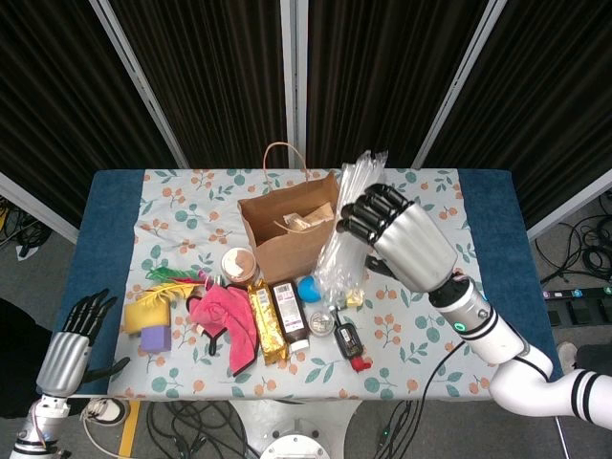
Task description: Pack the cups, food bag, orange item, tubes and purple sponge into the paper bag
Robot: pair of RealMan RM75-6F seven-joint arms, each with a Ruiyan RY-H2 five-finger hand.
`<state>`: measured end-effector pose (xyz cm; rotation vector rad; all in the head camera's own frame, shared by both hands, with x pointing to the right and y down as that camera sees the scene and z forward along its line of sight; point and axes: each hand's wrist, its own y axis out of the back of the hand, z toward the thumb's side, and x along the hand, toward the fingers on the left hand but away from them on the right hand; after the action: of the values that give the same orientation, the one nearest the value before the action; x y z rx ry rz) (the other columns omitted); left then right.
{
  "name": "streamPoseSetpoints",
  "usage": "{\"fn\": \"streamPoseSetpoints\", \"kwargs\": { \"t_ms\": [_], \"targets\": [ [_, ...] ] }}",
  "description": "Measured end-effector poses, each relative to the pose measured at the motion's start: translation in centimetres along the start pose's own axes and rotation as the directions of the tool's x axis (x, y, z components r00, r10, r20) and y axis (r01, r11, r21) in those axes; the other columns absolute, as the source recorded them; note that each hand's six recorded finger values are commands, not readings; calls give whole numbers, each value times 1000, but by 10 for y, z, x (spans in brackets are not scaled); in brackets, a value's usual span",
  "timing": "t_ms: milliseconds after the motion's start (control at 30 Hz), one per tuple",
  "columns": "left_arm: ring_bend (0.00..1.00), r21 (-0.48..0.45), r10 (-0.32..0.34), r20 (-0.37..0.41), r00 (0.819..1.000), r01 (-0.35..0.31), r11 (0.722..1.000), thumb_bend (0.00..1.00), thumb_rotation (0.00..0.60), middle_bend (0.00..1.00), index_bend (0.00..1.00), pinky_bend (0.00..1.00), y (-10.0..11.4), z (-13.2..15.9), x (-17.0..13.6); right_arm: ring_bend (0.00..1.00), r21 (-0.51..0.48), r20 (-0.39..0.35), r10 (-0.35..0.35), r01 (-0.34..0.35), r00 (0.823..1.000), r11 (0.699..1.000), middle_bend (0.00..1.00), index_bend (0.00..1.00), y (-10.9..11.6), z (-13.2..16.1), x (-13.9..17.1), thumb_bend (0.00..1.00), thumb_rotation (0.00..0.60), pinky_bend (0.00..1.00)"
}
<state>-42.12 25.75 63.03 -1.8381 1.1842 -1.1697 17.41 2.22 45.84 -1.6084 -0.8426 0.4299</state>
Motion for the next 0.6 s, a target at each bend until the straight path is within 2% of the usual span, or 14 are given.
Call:
{"fn": "streamPoseSetpoints", "kwargs": {
  "t_ms": [100, 167, 267, 367, 400, 600],
  "targets": [
    [28, -3, -1, -2, 1000, 1, 1000, 0, 600, 67, 87, 69, 0, 0, 0, 387, -71, 71, -35, 40, 997, 997, 498, 507, 9, 1, -23, 195, 600, 337],
    [28, -5, -2, -1, 1000, 2, 1000, 0, 600, 67, 87, 69, 0, 0, 0, 387, -129, 116, -30, 45, 993, 991, 499, 507, 6, 3, -32, 199, 600, 337],
    [28, -7, -3, -2, 1000, 3, 1000, 0, 600, 66, 87, 69, 0, 0, 0, 387, -259, 192, -6, 56, 981, 964, 499, 507, -7, 10, -44, 204, 600, 337],
    [27, -7, -3, -2, 1000, 3, 1000, 0, 600, 67, 87, 69, 0, 0, 0, 387, -409, 261, 33, 80, 965, 909, 500, 508, -24, 23, -53, 210, 600, 337],
    [27, -7, -3, -2, 1000, 3, 1000, 0, 600, 67, 87, 69, 0, 0, 0, 387, -462, 284, 49, 92, 958, 882, 500, 508, -30, 28, -57, 210, 600, 337],
    [28, -9, -1, 0, 1000, 1, 1000, 0, 600, 66, 87, 69, 1, 0, -1, 387, -633, 380, 110, 172, 918, 755, 500, 509, -47, 43, -67, 211, 600, 337]
  ]
}}
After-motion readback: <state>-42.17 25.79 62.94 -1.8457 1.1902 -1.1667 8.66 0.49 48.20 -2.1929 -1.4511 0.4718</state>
